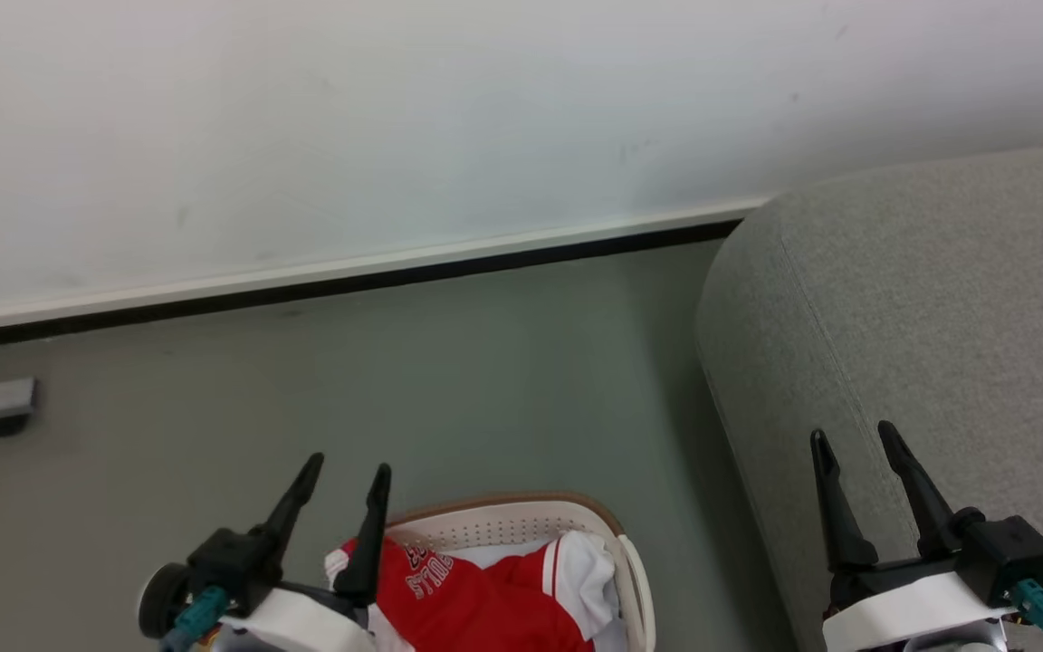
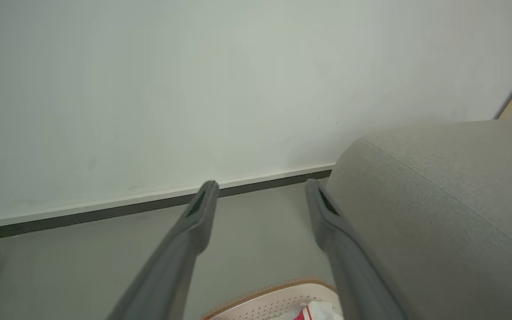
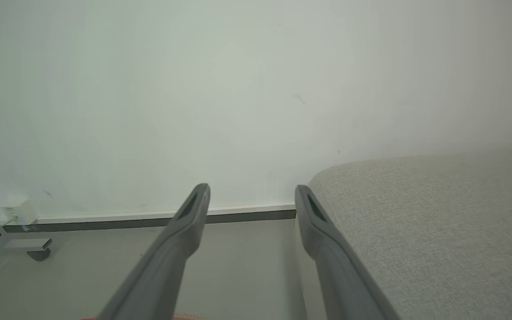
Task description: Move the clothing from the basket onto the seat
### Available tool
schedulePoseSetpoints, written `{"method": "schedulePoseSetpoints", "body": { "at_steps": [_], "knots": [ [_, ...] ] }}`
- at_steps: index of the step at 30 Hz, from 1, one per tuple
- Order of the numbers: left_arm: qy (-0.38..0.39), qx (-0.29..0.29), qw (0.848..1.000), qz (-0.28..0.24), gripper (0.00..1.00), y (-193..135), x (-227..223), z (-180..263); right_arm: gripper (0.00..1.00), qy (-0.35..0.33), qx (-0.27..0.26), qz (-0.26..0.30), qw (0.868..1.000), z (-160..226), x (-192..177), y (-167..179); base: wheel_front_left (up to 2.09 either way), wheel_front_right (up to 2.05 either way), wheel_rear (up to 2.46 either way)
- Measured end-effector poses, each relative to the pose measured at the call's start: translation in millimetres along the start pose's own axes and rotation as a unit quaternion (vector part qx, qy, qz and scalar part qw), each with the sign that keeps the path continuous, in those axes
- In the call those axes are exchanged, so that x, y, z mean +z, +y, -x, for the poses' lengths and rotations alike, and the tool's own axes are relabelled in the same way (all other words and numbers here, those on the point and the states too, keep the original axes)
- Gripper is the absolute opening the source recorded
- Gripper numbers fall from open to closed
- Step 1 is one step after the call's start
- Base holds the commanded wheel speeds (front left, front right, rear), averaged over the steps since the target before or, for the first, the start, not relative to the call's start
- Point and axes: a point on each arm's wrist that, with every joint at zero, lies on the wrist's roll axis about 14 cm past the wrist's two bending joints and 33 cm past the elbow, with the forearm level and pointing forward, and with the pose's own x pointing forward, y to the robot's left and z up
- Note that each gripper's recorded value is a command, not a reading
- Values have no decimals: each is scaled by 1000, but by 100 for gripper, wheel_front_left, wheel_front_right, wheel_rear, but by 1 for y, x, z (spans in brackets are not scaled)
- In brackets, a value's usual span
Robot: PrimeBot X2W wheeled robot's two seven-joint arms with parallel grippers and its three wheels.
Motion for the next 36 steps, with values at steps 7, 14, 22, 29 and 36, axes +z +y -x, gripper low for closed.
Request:
{"method": "schedulePoseSetpoints", "body": {
  "at_steps": [7, 14, 22, 29, 36],
  "knots": [
    [104, -72, 992, 7, 100, -27, -72, -19, 100, 7, -36, -4, 999, -3, -5, -24, 0, 0, 0],
    [220, -150, 964, -14, 100, -50, -146, -24, 100, 26, -69, -3, 997, -1, -17, -45, 0, 0, 0],
    [367, -205, 907, -27, 100, -59, -229, -5, 100, 42, -93, -10, 995, -7, -29, -61, 0, 0, 0],
    [460, -240, 854, -24, 100, -64, -282, 13, 100, 56, -114, -17, 992, -12, -40, -74, 0, 0, 0],
    [531, -255, 807, -32, 100, -52, -327, 18, 100, 77, -131, -19, 988, -18, -58, -85, 0, 0, 0]
  ]
}}
